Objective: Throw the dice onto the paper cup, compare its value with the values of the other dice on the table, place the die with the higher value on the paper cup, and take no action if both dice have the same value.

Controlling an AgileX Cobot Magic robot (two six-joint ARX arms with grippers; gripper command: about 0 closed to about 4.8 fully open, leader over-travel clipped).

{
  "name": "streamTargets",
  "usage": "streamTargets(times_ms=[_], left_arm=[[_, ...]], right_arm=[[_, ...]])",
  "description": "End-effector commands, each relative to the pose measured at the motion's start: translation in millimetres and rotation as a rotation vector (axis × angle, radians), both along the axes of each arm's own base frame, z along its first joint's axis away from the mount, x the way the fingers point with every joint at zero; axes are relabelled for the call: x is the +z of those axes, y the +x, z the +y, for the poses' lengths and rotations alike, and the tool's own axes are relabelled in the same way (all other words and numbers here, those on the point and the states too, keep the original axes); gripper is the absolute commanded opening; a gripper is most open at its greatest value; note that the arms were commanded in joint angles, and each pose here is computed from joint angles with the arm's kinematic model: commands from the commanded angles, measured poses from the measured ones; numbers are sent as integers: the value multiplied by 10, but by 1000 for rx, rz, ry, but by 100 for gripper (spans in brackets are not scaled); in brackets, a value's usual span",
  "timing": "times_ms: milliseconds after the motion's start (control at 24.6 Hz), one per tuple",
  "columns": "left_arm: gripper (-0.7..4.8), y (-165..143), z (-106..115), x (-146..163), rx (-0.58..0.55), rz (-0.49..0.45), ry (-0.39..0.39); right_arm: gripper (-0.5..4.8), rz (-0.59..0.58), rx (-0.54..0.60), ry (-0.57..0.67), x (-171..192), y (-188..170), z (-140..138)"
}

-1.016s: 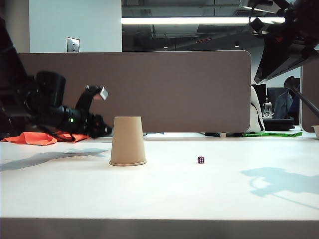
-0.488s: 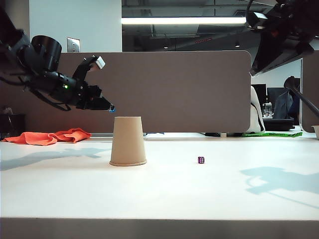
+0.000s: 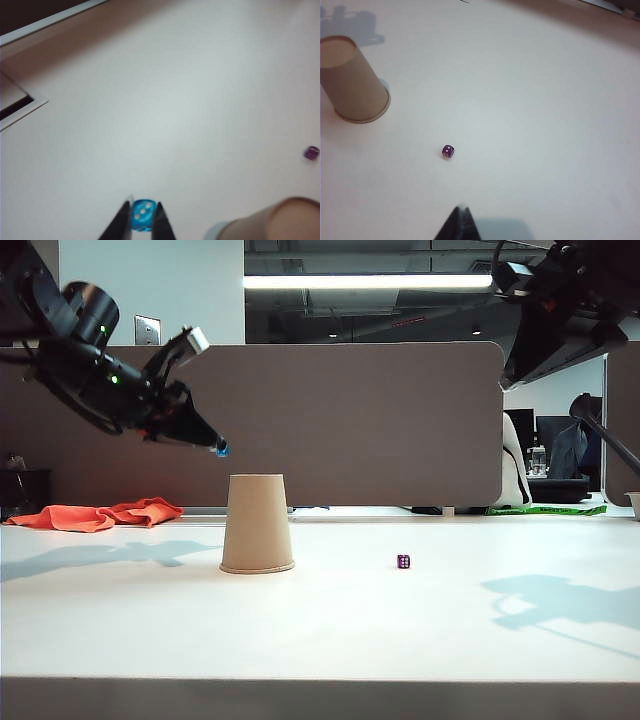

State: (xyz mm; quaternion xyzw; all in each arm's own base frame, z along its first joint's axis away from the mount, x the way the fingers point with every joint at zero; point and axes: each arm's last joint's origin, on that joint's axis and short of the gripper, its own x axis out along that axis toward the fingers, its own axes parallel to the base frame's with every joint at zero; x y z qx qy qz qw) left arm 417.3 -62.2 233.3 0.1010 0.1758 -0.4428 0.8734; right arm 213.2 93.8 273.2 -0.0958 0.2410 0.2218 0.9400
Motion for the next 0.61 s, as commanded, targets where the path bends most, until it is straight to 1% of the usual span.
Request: streamTargets(times_ms=[41,203,406,488,569,609], left_arm=[[17,-88,-47,89,-60,-21,30],[17,-170,-100,129,-123,-13,41],[17,-280,-231,83,-200,40,81],[17,-306,-273,67,-223,46,94],[17,-358,-395,60,-268,50,107],[18,-368,-417,62,-274,50,108]], right_arm=[[-1,-14,1,9,25,5,4],[-1,-10,1,8,21,3,3],[-1,-5,1,5,17,1,2],[-1,-2,2,5,14,-1,1],[-1,15,2,-3,-1,-9,-2],[-1,22,2,-6,-7,-13,-4]])
